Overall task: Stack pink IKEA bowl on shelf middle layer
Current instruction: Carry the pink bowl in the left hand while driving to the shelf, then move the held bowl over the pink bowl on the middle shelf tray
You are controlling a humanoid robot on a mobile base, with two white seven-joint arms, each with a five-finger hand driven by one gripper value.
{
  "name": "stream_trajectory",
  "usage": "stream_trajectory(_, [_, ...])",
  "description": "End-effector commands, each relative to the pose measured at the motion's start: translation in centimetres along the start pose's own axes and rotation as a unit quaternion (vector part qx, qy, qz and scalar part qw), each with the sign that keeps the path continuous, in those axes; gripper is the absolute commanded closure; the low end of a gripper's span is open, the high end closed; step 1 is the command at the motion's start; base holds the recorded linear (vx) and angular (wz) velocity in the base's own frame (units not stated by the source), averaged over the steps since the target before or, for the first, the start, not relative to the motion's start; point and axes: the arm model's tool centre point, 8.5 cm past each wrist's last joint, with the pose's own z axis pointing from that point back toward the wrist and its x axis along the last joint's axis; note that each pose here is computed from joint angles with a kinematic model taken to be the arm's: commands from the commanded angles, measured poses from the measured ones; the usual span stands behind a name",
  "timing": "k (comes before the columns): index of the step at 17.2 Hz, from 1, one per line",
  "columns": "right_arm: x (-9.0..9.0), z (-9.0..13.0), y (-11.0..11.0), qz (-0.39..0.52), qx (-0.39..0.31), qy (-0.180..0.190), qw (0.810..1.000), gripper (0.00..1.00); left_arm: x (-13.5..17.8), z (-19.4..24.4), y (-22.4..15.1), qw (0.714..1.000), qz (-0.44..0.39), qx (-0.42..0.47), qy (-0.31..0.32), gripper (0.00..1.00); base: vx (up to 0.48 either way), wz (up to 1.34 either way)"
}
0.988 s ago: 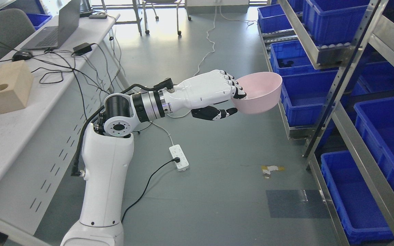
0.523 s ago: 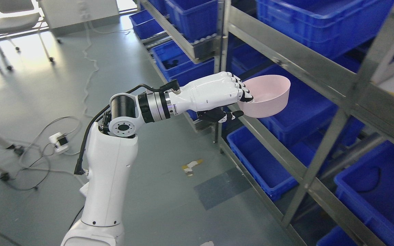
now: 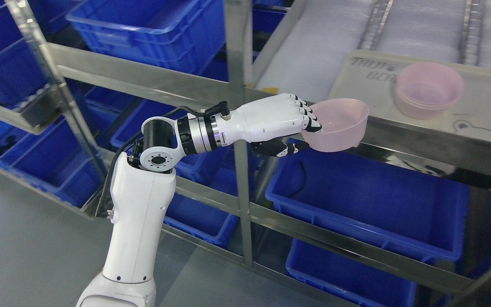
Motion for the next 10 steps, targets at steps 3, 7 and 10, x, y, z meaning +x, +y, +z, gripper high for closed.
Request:
stream_trajectory(3, [0.2, 0.0, -1.1, 0.001, -0.009, -0.006, 1.000, 0.00, -1.5, 1.2, 7.7, 0.996, -0.078, 0.036, 0.019, 0.93, 0.082, -1.03])
stream_trajectory(7, [0.2, 0.0, -1.1, 0.001, -0.009, -0.006, 1.000, 0.00, -2.9, 2.4, 10.5, 0.993, -0.093, 0.051, 0.044, 0.93, 0.093, -0.72])
stream_trajectory(10, [0.3, -0.1, -1.1, 0.001, -0.009, -0.007, 1.000, 0.00, -4.3, 3.8, 10.5, 0.992, -0.087, 0.047, 0.078, 0.93, 0.076, -0.40])
